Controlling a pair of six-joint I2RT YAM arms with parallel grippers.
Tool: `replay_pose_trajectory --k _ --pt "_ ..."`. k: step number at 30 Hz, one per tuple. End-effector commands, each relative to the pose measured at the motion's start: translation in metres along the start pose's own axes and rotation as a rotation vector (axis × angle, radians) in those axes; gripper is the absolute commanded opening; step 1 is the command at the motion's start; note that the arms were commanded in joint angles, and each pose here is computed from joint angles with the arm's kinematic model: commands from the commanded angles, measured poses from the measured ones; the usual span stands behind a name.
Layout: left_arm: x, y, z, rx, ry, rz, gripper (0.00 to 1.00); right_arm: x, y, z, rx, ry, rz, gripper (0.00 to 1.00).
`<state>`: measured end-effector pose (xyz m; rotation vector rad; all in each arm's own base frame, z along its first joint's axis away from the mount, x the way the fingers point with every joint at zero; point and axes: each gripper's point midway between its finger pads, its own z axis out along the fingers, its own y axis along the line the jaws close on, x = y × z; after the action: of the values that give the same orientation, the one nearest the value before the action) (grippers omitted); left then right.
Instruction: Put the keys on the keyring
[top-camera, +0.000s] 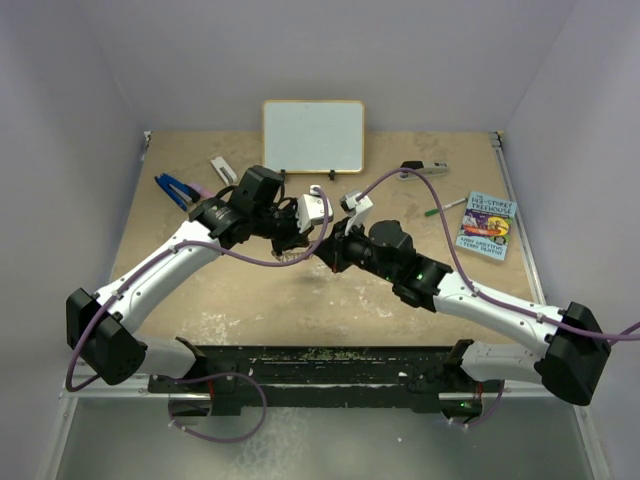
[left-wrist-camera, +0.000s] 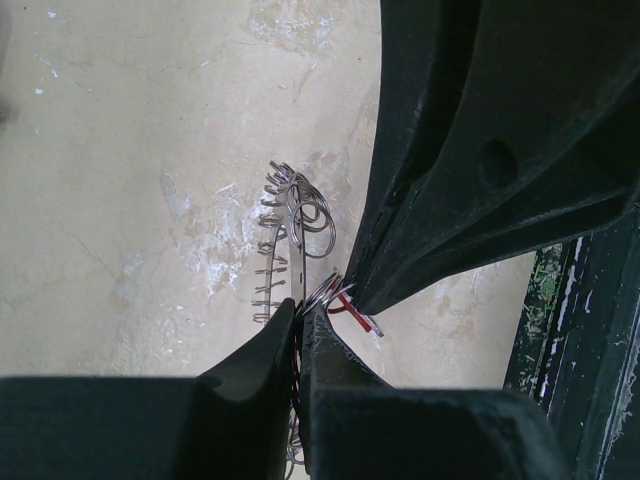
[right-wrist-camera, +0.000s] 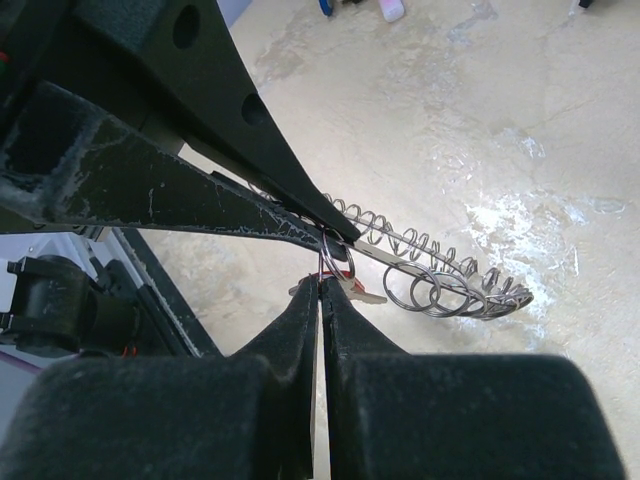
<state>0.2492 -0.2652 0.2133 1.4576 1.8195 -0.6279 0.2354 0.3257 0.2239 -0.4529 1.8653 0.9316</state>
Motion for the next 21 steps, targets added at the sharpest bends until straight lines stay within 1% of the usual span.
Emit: replay_pose_trajectory --k 1,7,14,21 --pt "-0.032 -0.002 -0.017 -0.014 -0.1 0.035 0.03 -0.039 0.012 -0.003 -0.009 -0.102 -0.014 0.0" --pt "-0.028 -0.004 -0.015 -0.003 -0.093 0.031 0.03 -0.044 0.013 -0.002 -0.007 -0.12 -0.014 0.0" --pt "-0.03 -0.005 -0.018 -0.001 -0.097 0.032 0.03 -0.037 0.011 0.0 -0.002 -0.093 -0.015 0.0" --pt "-0.033 -0.005 -0.022 -0.011 -0.101 0.04 0.03 -0.032 0.006 -0.001 0.026 -0.083 0.02 0.0"
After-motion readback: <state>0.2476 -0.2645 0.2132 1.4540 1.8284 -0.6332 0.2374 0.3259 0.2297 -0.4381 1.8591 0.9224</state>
